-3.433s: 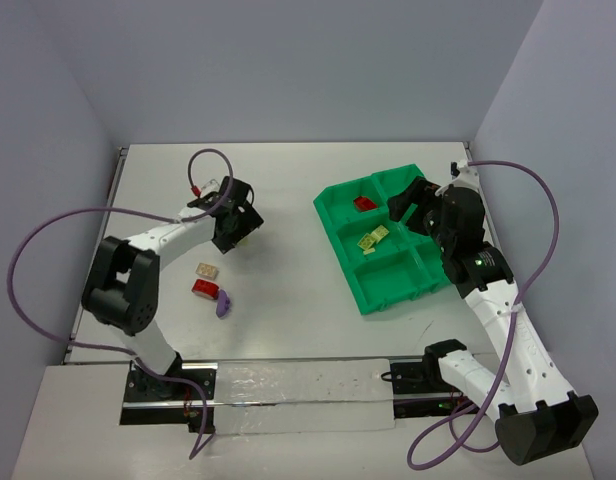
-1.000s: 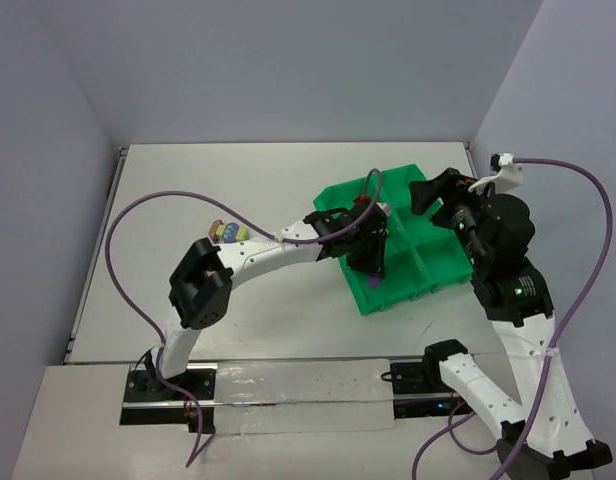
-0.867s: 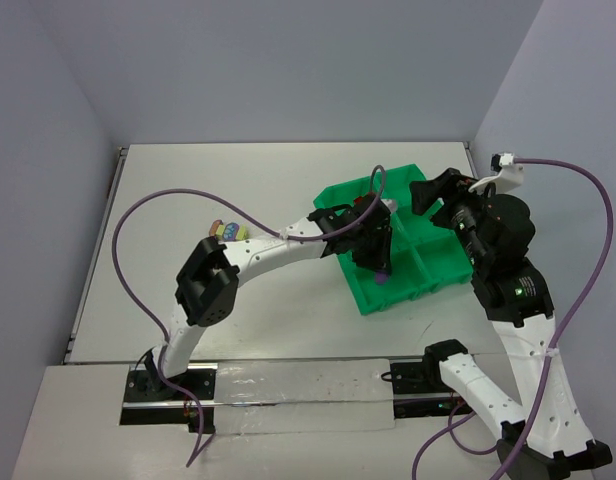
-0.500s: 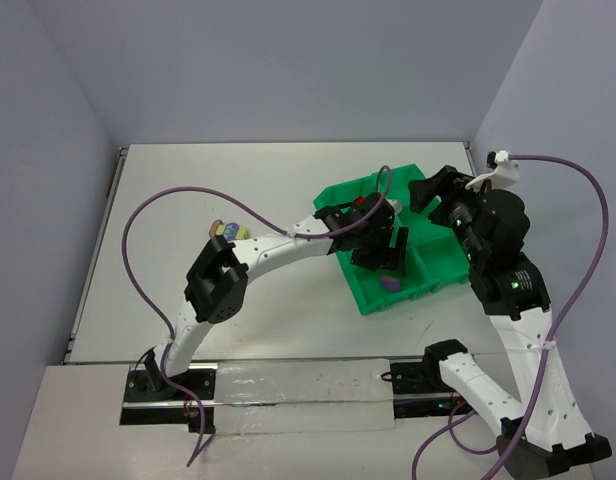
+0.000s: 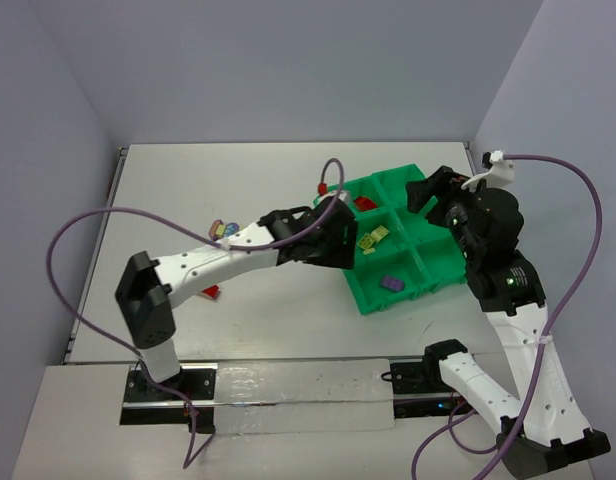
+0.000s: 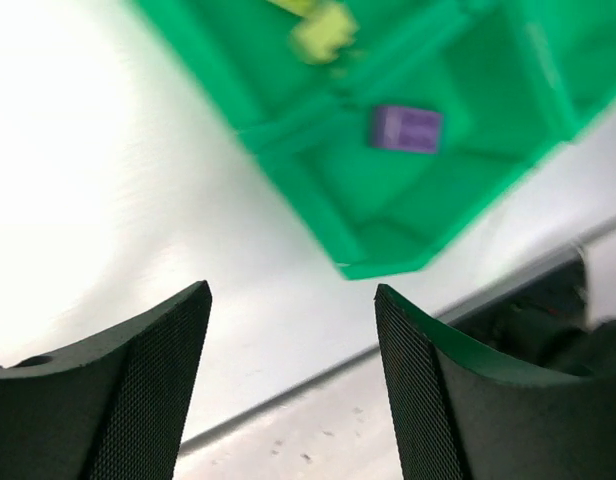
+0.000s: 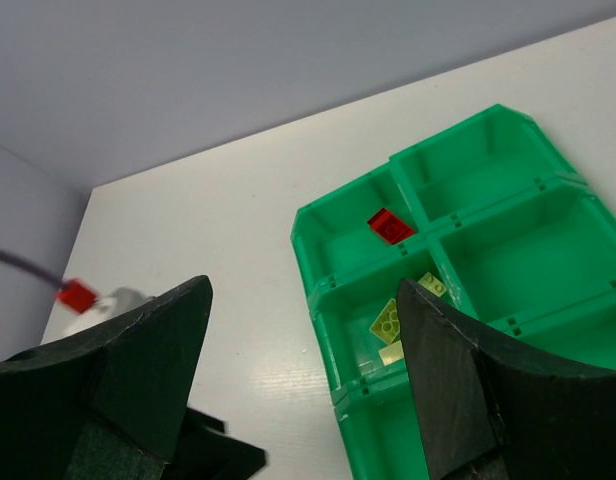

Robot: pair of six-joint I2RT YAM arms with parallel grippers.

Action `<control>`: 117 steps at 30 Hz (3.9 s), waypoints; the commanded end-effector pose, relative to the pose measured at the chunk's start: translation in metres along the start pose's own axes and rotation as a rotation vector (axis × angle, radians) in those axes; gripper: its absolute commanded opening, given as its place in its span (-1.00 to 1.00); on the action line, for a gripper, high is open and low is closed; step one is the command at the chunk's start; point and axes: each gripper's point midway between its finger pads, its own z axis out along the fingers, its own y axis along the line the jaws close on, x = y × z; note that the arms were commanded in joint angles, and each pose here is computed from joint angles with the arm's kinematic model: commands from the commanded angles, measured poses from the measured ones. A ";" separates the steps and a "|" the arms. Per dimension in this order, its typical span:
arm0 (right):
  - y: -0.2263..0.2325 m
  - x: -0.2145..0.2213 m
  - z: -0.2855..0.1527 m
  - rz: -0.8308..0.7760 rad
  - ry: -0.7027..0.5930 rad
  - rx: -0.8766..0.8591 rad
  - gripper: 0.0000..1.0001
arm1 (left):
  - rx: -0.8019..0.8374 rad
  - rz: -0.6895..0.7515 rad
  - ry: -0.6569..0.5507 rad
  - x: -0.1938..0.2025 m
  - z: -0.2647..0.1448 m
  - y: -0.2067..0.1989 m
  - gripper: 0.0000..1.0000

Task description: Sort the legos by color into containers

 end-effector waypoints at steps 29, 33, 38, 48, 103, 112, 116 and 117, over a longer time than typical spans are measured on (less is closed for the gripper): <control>0.013 0.001 0.005 -0.001 0.007 -0.063 0.63 | -0.772 -0.810 -0.144 0.061 -0.045 0.320 0.85; 0.012 0.002 0.007 0.000 0.009 -0.059 0.63 | -0.754 -0.860 -0.154 0.062 -0.041 0.330 0.84; 0.012 0.004 0.010 0.004 0.020 -0.058 0.63 | -0.757 -0.872 -0.127 0.070 -0.026 0.338 0.69; 0.011 0.004 0.017 -0.003 0.028 -0.041 0.63 | -0.744 -0.895 -0.099 0.079 -0.008 0.341 0.48; -0.015 0.011 0.015 -0.081 0.032 0.064 0.63 | 0.248 -0.383 -0.179 -0.206 0.100 0.031 0.81; -0.007 0.019 0.020 -0.061 0.074 0.024 0.63 | -0.121 -0.370 -0.275 -0.160 0.024 0.126 0.66; -0.005 0.022 0.019 -0.060 0.088 0.016 0.63 | -0.351 -0.411 -0.252 -0.104 0.001 0.209 0.85; -0.005 0.023 0.019 -0.060 0.089 0.013 0.63 | -0.431 -0.397 -0.241 -0.086 -0.006 0.231 0.92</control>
